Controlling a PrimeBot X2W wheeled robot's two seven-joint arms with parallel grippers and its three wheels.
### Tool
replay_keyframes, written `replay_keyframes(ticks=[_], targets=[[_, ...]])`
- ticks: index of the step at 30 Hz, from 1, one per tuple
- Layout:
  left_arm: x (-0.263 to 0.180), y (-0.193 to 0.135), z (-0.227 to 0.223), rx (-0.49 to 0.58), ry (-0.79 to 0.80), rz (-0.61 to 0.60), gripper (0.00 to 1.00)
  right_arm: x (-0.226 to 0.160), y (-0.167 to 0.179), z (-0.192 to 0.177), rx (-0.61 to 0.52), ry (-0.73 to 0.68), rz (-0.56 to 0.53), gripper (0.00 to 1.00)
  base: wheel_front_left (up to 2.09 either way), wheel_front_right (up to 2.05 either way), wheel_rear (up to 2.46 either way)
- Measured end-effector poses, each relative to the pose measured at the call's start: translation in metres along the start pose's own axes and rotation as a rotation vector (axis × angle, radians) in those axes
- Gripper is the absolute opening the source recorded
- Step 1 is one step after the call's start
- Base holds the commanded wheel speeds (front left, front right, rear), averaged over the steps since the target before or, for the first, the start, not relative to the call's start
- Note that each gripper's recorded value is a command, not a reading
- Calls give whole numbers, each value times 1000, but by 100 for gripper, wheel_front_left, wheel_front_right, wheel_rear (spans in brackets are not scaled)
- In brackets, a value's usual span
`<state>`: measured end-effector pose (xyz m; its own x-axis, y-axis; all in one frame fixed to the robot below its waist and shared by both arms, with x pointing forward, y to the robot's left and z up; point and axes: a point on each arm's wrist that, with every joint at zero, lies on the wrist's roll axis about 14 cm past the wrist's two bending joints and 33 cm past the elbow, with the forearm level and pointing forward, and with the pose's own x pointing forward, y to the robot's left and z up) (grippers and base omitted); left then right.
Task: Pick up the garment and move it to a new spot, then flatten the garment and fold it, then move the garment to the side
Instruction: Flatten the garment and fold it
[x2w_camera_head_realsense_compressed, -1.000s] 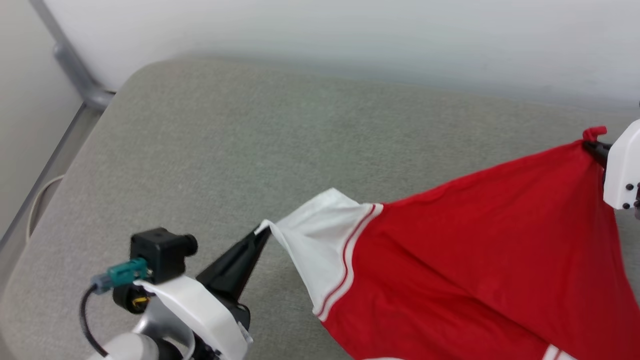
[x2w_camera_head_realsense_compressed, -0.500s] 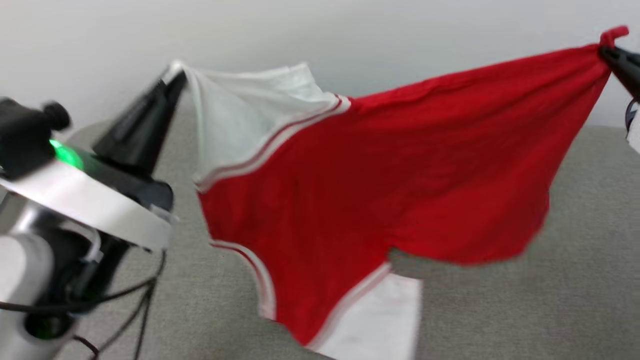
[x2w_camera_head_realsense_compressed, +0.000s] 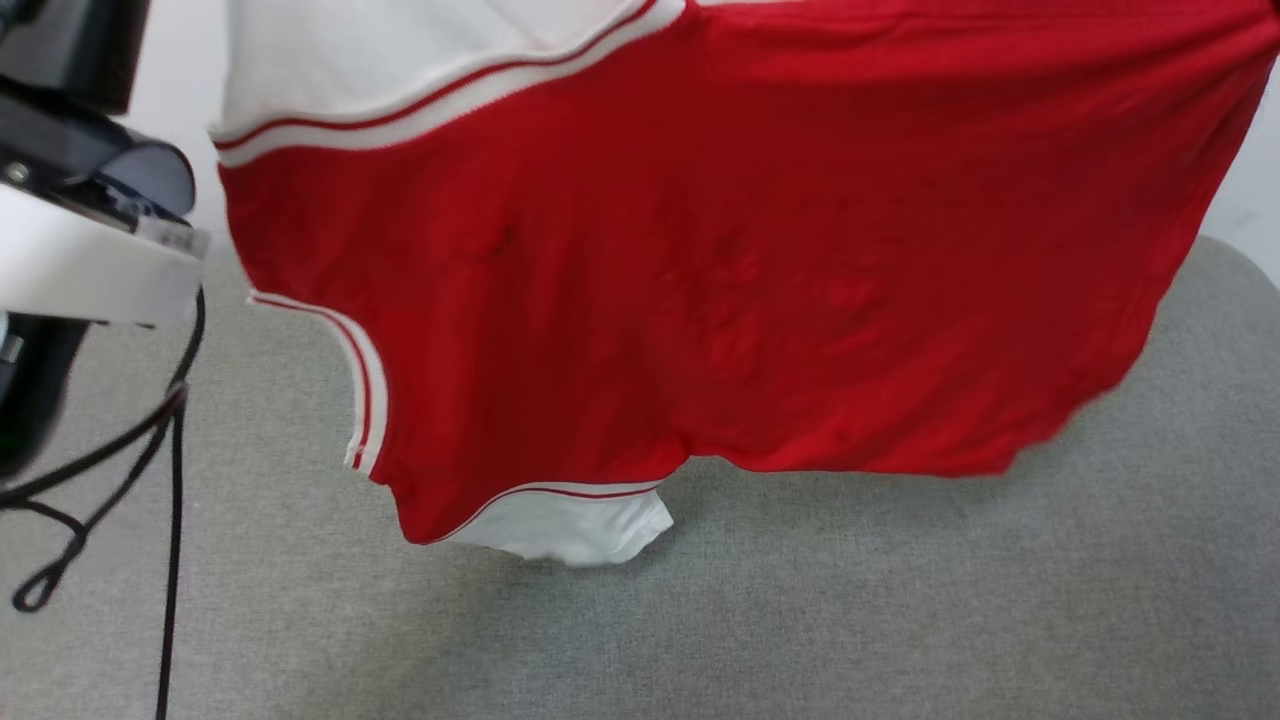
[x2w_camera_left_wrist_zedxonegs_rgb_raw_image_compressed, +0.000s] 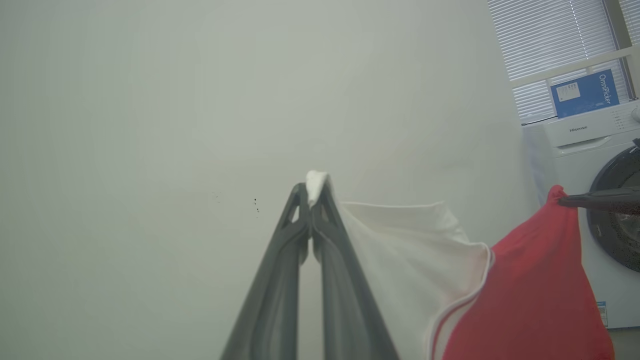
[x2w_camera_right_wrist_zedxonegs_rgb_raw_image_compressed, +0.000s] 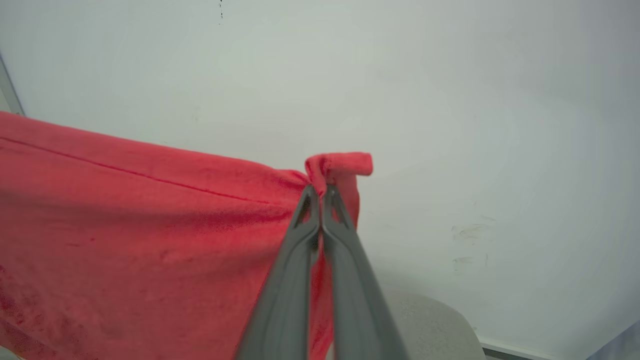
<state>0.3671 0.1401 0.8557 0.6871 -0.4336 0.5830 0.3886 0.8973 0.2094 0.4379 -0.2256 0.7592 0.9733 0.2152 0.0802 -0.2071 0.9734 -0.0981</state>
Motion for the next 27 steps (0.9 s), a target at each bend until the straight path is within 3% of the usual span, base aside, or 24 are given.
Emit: replay_keyframes(ticks=[15, 27], targets=[[43, 37, -24, 129, 47, -15, 0, 25, -10, 11, 11, -76, -19, 0, 0, 0, 0], [116, 100, -96, 255, 139, -3, 0, 120, -40, -1, -38, -112, -81, 0, 0, 0, 0]])
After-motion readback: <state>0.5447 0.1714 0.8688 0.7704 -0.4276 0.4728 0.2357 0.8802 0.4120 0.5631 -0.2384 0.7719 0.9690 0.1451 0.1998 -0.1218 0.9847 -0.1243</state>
